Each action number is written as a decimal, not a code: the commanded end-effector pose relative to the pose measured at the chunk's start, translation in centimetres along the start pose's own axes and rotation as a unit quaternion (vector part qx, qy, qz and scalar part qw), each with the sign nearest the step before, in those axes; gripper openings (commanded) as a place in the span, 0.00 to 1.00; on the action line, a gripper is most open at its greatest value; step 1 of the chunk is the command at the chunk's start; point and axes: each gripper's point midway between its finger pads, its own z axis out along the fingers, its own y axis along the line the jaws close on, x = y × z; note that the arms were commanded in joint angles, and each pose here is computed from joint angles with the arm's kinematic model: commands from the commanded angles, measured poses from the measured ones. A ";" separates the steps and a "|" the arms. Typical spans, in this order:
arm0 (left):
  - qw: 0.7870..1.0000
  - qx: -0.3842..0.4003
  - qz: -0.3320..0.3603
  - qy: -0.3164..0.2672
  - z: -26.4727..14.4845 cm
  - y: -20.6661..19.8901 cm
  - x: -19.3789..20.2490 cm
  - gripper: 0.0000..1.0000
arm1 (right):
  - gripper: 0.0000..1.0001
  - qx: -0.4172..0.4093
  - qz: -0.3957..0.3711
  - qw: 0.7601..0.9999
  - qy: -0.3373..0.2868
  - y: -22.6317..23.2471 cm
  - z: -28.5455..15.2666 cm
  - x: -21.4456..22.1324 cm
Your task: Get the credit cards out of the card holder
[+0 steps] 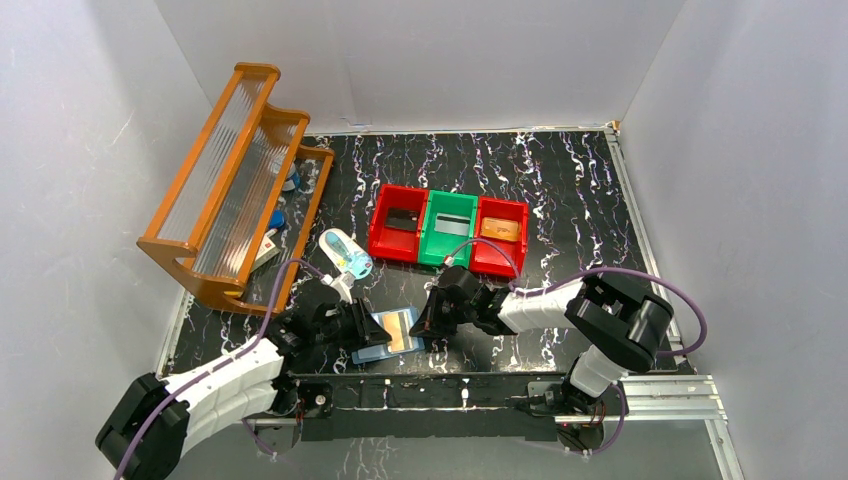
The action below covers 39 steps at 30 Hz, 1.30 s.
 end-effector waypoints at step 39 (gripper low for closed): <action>0.993 0.118 0.012 0.002 -0.9 -5.6 -0.6 0.15 | 0.00 0.112 0.002 0.994 -0.009 -6.5 0.1 0.7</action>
